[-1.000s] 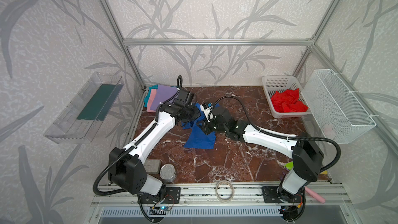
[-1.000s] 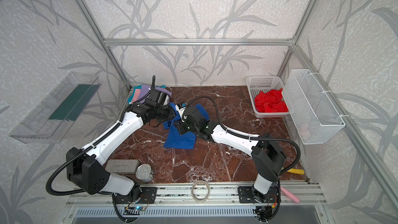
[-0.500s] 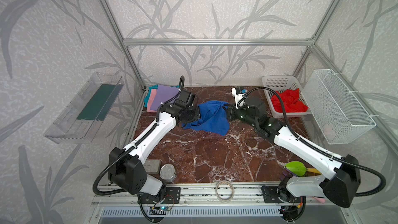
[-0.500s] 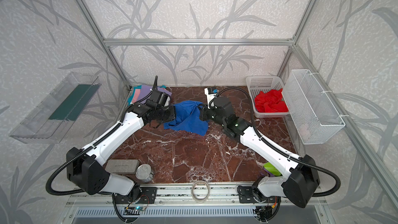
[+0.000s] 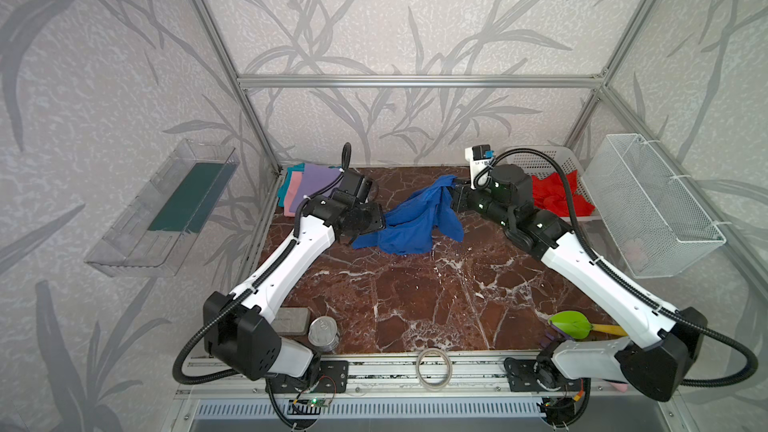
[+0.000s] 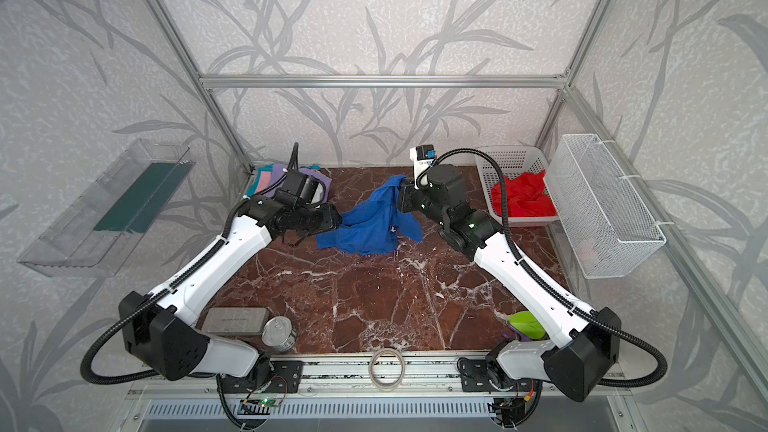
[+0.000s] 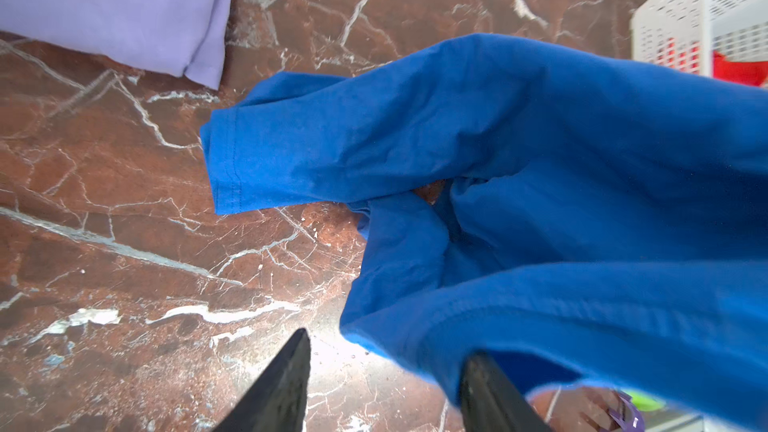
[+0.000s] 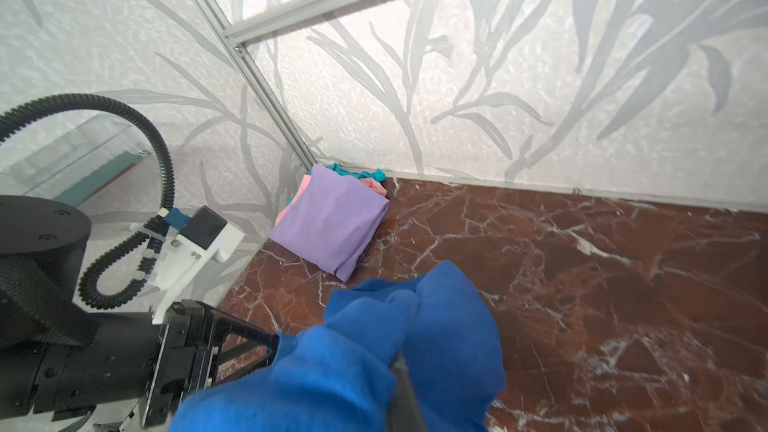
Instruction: Fold and stack the t-shirts
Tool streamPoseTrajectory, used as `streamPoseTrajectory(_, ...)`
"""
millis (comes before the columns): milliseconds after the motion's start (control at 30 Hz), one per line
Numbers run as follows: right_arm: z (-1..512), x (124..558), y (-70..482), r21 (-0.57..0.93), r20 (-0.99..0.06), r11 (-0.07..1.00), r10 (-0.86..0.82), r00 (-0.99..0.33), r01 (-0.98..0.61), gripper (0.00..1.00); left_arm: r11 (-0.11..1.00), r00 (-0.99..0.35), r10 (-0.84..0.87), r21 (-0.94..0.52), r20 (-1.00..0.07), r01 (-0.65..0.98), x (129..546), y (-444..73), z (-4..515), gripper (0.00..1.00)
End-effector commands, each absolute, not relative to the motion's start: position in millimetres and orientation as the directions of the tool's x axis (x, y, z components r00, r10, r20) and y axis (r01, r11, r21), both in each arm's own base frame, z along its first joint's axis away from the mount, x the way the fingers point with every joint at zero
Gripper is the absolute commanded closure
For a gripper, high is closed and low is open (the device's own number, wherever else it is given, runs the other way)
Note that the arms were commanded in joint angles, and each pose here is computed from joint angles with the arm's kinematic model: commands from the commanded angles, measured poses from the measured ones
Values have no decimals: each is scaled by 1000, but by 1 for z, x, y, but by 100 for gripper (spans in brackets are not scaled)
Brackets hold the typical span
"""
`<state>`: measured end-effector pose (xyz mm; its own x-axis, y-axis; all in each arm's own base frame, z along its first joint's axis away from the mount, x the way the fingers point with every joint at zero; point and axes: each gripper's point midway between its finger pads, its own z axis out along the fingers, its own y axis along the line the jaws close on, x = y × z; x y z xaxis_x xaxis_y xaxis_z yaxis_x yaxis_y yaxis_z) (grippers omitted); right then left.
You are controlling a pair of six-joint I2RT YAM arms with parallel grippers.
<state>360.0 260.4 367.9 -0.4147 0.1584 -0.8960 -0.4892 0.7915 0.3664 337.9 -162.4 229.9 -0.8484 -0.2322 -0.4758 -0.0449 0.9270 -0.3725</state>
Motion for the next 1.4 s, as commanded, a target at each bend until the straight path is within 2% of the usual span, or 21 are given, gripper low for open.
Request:
streamPoseTrajectory(0,369,360,282,393,-882,737,133,-453,-550,100,908,-794,-262,-419,-549,-10,320,-154,283,43)
streamPoseTrajectory(100,366,358,305,408,-871,698,106,-480,-588,100,880,-729,-295,-472,-618,44,313,-153,325,42)
streamPoseTrajectory(200,356,351,329,409,-863,666,59,-502,-624,100,839,-672,-303,-523,-676,149,308,-162,366,37)
streamPoseTrajectory(333,344,343,355,448,-832,611,19,-554,-652,100,780,-643,-269,-554,-717,291,304,-189,391,14)
streamPoseTrajectory(400,340,342,361,471,-818,594,16,-576,-652,100,772,-645,-214,-532,-733,348,302,-204,389,8)
streamPoseTrajectory(467,339,341,365,483,-808,584,11,-589,-652,100,773,-660,-148,-503,-737,388,299,-219,379,8)
streamPoseTrajectory(500,337,342,366,486,-803,584,7,-595,-650,100,775,-669,-117,-488,-734,401,298,-224,373,10)
streamPoseTrajectory(567,337,342,366,488,-799,586,1,-602,-647,100,785,-688,-68,-464,-723,410,297,-231,360,20)
streamPoseTrajectory(633,340,341,367,490,-799,579,0,-602,-651,100,818,-697,-34,-420,-717,392,300,-228,345,38)
streamPoseTrajectory(667,341,340,367,492,-798,577,0,-603,-652,100,837,-700,-24,-397,-714,376,303,-225,339,42)
streamPoseTrajectory(800,341,338,368,502,-793,567,1,-609,-653,100,861,-713,0,-362,-701,356,315,-226,327,43)
streamPoseTrajectory(833,339,338,368,508,-788,565,1,-615,-650,100,859,-715,1,-366,-699,359,317,-229,327,51)
streamPoseTrajectory(933,339,334,369,515,-784,554,-2,-620,-654,100,875,-714,-13,-353,-700,330,328,-229,326,90)
streamPoseTrajectory(967,338,333,368,516,-783,555,-3,-621,-653,100,882,-712,-13,-343,-702,322,331,-228,327,100)
streamPoseTrajectory(1133,336,329,361,493,-794,572,-11,-607,-656,100,904,-672,-5,-291,-740,313,343,-224,352,100)
streamPoseTrajectory(1200,334,328,350,466,-810,602,-4,-586,-649,87,907,-640,1,-269,-769,324,346,-222,374,100)
streamPoseTrajectory(1300,332,327,329,423,-843,642,20,-538,-639,43,902,-578,8,-244,-816,357,347,-220,416,100)
streamPoseTrajectory(1333,332,325,320,400,-855,661,19,-518,-635,34,895,-545,1,-242,-839,374,344,-218,437,100)
streamPoseTrajectory(1367,331,323,315,380,-863,668,8,-505,-640,30,890,-521,-2,-238,-853,388,342,-217,450,100)
